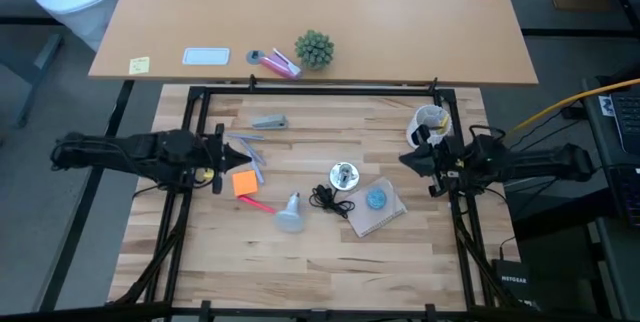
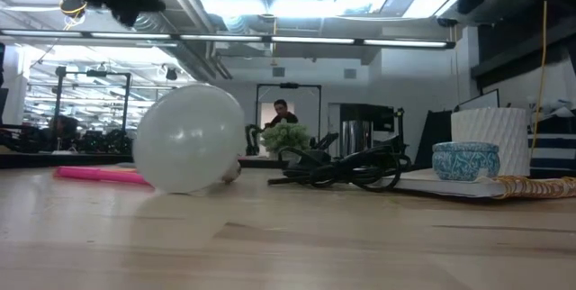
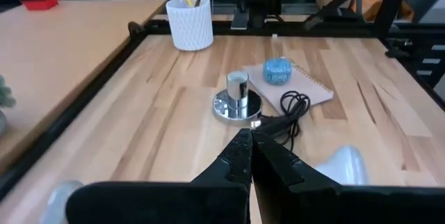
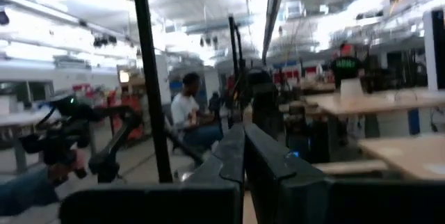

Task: Screw lightbulb
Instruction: Return to Home Position

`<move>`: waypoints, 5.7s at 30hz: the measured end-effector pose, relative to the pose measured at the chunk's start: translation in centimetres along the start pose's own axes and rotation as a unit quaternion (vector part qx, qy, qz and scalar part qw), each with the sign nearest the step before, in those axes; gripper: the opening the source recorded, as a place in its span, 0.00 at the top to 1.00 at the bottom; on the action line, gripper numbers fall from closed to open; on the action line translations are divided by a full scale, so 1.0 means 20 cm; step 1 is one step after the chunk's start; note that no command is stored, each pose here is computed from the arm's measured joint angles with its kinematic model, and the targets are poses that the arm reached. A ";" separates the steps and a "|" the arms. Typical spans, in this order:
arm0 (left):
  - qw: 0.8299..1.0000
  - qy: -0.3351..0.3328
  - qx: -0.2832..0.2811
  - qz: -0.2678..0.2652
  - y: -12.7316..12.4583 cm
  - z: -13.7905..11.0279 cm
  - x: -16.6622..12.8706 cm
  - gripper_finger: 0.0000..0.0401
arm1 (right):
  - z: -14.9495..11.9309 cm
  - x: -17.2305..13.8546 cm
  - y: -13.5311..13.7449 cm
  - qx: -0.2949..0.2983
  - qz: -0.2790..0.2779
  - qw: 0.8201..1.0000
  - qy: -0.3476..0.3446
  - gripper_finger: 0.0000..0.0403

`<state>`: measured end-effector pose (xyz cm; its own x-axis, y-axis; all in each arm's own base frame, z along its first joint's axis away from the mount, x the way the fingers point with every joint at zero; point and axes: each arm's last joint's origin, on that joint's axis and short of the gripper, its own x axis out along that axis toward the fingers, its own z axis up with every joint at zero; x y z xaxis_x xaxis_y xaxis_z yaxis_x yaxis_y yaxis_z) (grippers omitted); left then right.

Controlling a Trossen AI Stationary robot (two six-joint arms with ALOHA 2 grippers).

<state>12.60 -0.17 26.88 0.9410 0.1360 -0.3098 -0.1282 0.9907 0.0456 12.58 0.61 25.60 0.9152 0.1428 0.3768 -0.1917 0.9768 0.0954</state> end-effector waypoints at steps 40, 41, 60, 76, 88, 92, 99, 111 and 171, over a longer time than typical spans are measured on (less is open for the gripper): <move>0.992 -0.126 -0.018 -0.004 0.00 -0.54 0.06 1.00 | -0.41 -0.24 -0.06 0.028 -0.130 0.968 0.212 0.97; 0.992 -0.126 -0.018 -0.004 0.00 -0.54 0.06 1.00 | -0.41 -0.24 -0.06 0.028 -0.131 0.966 0.219 0.97; 0.992 -0.128 -0.018 -0.004 0.00 -0.54 0.06 1.00 | -0.46 -0.27 -0.06 0.030 -0.138 0.953 0.268 0.97; 0.984 -0.179 -0.028 -0.006 0.00 -0.51 0.02 1.00 | -0.34 -0.30 -0.04 0.026 -0.120 0.981 0.153 0.97; 0.984 -0.176 -0.028 -0.005 0.00 -0.51 0.02 1.00 | -0.34 -0.30 -0.04 0.027 -0.120 0.980 0.155 0.97; 0.984 -0.176 -0.028 -0.005 0.00 -0.51 0.02 1.00 | -0.34 -0.30 -0.04 0.027 -0.120 0.980 0.156 0.97; 0.984 -0.177 -0.028 -0.005 0.00 -0.51 0.02 1.00 | -0.34 -0.30 -0.04 0.027 -0.120 0.980 0.156 0.97; 0.984 -0.177 -0.028 -0.005 0.00 -0.51 0.02 1.00 | -0.34 -0.30 -0.04 0.027 -0.120 0.980 0.155 0.97; 0.984 -0.177 -0.028 -0.005 0.00 -0.51 0.02 1.00 | -0.34 -0.30 -0.04 0.026 -0.119 0.981 0.148 0.97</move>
<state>9.72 -0.04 17.00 0.9912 0.1262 0.0399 -0.1258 0.9920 -0.0110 9.72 0.01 17.09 0.9976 -0.0412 0.0555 0.0294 0.9796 0.1988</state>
